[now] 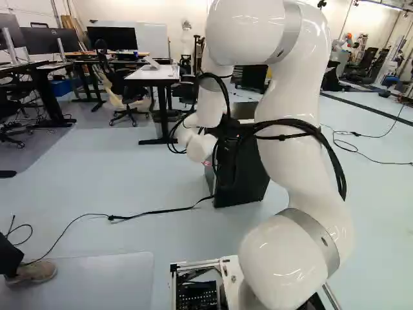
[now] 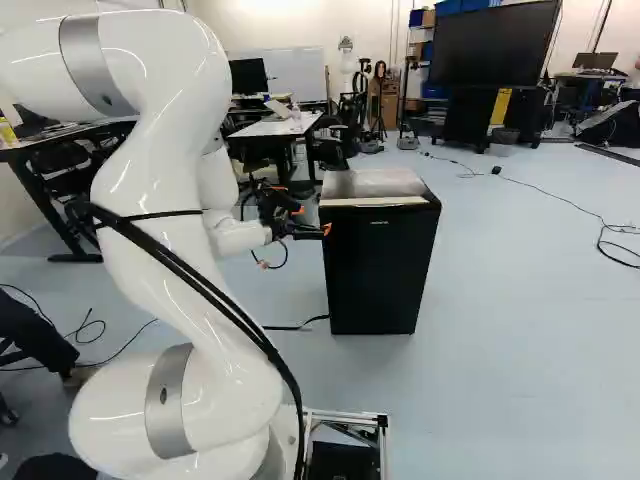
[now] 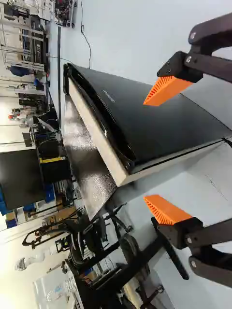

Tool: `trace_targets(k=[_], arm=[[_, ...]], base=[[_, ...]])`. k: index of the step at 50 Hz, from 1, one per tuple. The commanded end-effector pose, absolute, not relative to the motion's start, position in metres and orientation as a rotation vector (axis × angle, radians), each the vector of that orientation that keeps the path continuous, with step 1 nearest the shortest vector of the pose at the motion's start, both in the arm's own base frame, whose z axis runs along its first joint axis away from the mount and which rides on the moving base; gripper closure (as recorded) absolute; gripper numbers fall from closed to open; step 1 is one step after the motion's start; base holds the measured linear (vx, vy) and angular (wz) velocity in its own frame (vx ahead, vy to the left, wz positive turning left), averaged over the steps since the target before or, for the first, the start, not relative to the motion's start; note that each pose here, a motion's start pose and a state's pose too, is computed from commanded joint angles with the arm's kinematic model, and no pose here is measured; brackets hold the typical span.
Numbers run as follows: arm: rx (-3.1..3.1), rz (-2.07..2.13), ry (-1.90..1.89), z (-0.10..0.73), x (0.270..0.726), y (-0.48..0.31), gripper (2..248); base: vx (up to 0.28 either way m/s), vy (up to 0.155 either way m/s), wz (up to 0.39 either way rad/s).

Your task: Open the fridge door

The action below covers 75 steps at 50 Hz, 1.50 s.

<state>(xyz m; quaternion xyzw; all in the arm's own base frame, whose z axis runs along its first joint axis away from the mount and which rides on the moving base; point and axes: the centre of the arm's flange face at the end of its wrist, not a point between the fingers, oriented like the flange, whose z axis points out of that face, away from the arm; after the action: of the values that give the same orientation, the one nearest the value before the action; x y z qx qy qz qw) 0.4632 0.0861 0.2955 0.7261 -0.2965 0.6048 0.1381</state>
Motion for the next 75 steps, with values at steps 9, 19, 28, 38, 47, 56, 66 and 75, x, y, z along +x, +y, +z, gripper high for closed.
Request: trace_targets(k=[9, 19, 28, 38, 47, 56, 66, 75], arm=[[2.072, 1.748, -0.886, 0.295, 0.467, 0.09, 3], [2.073, 1.735, -0.883, 0.284, 0.473, 0.095, 3], [2.081, 1.722, -0.872, 0.272, 0.48, 0.099, 3], [2.084, 1.708, -0.868, 0.261, 0.487, 0.101, 3], [2.078, 1.704, -0.877, 0.258, 0.49, 0.101, 3], [2.072, 1.7, -0.885, 0.258, 0.49, 0.101, 3], [2.066, 1.694, -0.895, 0.258, 0.49, 0.1, 3], [2.059, 1.689, -0.905, 0.258, 0.49, 0.098, 3]], base=[[0.0, 0.0, 0.0], [0.0, 0.0, 0.0], [0.0, 0.0, 0.0], [0.0, 0.0, 0.0], [0.0, 0.0, 0.0], [0.0, 0.0, 0.0], [0.0, 0.0, 0.0], [0.0, 0.0, 0.0]])
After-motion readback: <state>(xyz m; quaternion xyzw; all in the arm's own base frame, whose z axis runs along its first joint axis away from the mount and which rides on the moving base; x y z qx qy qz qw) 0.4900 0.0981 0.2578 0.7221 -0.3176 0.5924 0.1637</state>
